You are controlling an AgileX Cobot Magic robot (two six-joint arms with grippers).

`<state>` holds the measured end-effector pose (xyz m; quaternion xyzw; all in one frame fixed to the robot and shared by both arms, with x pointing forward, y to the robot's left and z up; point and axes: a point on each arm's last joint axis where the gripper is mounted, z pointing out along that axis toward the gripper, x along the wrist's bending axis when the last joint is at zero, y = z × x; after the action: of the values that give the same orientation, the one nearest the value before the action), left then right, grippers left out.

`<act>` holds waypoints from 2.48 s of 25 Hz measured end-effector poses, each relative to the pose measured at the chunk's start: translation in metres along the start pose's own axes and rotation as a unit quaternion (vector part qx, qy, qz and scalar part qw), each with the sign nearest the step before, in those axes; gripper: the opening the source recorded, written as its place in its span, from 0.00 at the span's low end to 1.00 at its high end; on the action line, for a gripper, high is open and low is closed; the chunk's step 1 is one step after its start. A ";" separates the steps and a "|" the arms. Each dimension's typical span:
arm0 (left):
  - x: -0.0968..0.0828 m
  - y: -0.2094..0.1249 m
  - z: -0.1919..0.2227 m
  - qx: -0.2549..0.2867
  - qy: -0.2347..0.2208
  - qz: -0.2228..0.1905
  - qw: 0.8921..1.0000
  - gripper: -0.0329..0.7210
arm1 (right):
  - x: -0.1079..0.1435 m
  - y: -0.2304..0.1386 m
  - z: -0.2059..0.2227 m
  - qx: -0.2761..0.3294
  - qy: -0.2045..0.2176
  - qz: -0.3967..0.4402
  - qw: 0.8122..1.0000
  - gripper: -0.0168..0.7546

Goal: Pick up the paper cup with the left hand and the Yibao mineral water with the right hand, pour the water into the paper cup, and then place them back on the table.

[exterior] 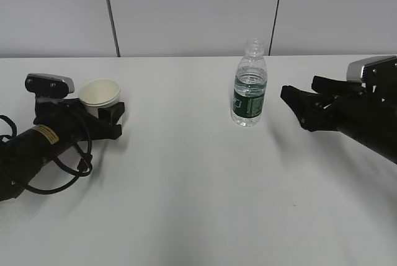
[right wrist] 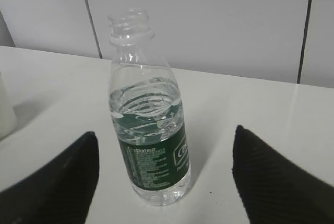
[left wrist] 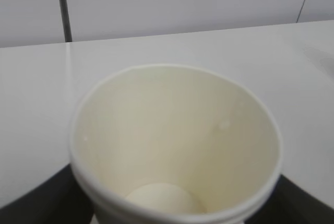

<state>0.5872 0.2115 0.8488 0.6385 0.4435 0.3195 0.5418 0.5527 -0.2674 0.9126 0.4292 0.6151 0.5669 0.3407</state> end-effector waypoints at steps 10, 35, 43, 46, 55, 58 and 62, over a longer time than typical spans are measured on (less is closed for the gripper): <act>0.000 0.000 0.000 0.000 0.000 0.000 1.000 0.67 | 0.004 -0.019 0.035 0.010 0.027 0.003 1.000 0.78; 0.000 0.000 0.000 -0.001 0.000 0.000 1.000 0.67 | 0.014 -0.035 0.105 0.032 0.050 0.001 0.998 0.78; 0.000 0.000 0.000 0.000 -0.001 0.000 1.000 0.67 | 0.014 -0.041 0.127 0.016 0.059 0.004 0.998 0.78; 0.000 0.000 0.000 0.000 -0.001 0.000 1.000 0.67 | 0.014 -0.042 0.130 0.013 0.056 0.008 0.998 0.78; 0.000 0.000 0.000 0.000 -0.001 0.001 1.000 0.67 | 0.013 -0.042 0.131 0.011 0.052 0.012 0.999 0.78; 0.000 0.000 0.000 0.000 -0.001 0.001 1.000 0.67 | 0.013 -0.042 0.131 0.011 0.052 0.012 0.999 0.78; 0.000 0.000 0.000 0.000 -0.002 0.001 1.000 0.67 | 0.013 -0.042 0.131 0.011 0.052 0.012 0.999 0.80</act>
<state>0.5871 0.2112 0.8489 0.6393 0.4419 0.3189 0.5425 0.6602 -0.2020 0.8560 0.4100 0.6329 0.5859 0.2969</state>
